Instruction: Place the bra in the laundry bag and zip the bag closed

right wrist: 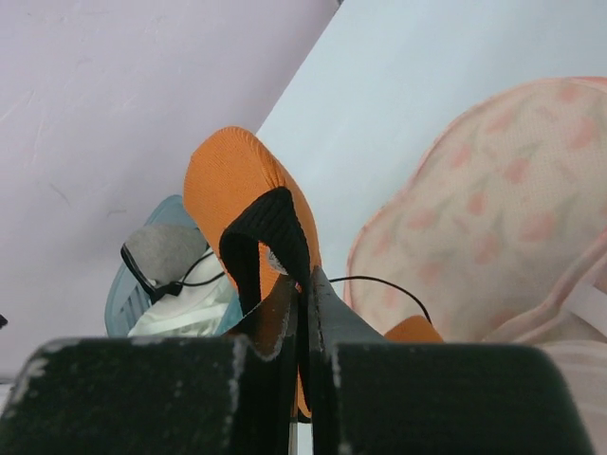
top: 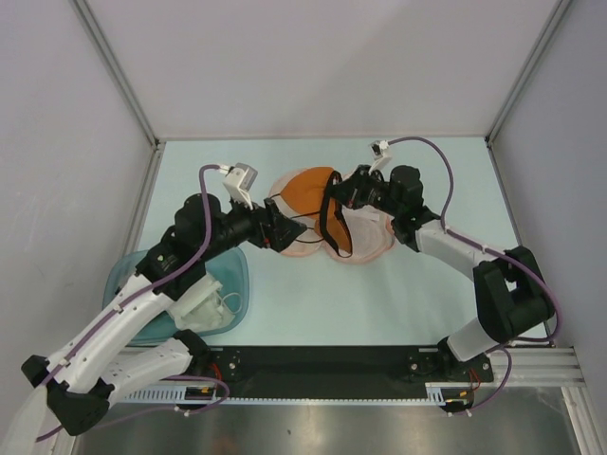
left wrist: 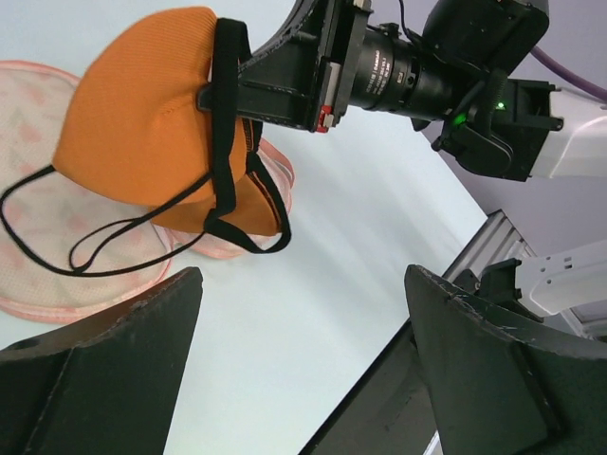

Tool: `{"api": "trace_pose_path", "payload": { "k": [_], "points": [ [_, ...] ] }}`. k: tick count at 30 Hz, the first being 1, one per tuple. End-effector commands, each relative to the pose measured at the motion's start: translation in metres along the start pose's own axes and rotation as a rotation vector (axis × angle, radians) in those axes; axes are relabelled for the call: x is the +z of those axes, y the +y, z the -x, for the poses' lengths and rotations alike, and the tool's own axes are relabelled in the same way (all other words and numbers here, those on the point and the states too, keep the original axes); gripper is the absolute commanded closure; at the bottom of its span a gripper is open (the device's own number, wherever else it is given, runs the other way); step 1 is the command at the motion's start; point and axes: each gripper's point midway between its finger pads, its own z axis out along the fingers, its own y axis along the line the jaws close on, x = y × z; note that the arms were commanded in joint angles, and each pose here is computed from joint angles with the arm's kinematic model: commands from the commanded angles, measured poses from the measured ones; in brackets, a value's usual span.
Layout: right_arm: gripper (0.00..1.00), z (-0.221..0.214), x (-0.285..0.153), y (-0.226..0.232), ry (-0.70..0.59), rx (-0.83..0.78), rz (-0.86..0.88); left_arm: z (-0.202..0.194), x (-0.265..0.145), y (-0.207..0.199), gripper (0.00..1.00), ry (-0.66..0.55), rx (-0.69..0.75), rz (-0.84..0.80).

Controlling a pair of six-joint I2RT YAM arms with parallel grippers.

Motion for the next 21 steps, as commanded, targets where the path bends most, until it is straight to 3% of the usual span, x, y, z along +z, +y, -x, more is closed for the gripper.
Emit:
{"api": "trace_pose_path", "payload": {
  "k": [1,11,21],
  "points": [
    [1.00,0.034,0.009,0.014,-0.087,0.010,0.058,0.016,-0.002,-0.005,0.07,-0.047,0.000,-0.019],
    [1.00,0.006,0.012,-0.056,-0.006,0.125,-0.048,0.005,0.002,0.004,0.07,-0.015,-0.021,-0.009],
    [1.00,0.009,0.008,-0.117,0.003,0.177,-0.145,0.001,0.001,0.009,0.07,-0.004,-0.022,0.001]
  ]
}}
